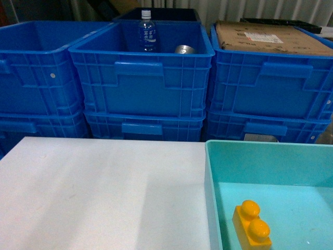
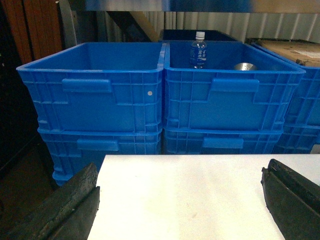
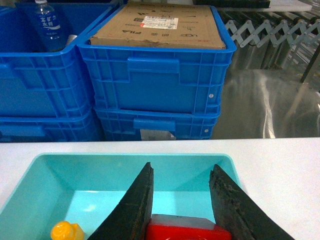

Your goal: Pick red block from blue box to shelf

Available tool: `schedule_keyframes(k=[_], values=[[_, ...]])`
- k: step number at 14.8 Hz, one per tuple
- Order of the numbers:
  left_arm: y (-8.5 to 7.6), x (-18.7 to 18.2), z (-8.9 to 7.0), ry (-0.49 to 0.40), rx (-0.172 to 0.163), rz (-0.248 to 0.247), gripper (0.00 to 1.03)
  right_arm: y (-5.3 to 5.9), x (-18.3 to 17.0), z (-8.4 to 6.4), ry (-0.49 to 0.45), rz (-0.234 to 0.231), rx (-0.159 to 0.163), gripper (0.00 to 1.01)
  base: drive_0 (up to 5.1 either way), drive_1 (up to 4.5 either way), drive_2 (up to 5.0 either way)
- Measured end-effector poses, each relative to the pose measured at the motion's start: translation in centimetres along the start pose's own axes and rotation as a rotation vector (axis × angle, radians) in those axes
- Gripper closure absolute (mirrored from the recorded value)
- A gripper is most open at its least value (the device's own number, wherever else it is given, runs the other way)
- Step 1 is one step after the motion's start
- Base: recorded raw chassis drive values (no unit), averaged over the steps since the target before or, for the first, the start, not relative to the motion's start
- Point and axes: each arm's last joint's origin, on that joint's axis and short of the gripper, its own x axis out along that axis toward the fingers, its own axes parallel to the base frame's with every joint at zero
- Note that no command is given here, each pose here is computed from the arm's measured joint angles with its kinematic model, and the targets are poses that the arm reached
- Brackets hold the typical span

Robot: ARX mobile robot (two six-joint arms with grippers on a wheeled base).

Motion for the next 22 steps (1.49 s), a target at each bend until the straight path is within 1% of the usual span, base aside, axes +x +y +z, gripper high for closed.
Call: schedule_keyframes(k=[10,22], values=[[0.01,0.00,0.00,0.000,0.000,0.002,0.05,0.08,0.02,-0.02,0.002,0.004,-0.001,0.74,0.0,0.00,0.0],[0.00,0.00,0.00,0.000,0.000,0.000,0.05,0.07,0.02,-0.02,0.002,0.003,-0.001,0.74,-1.7,-1.70,-1.7]])
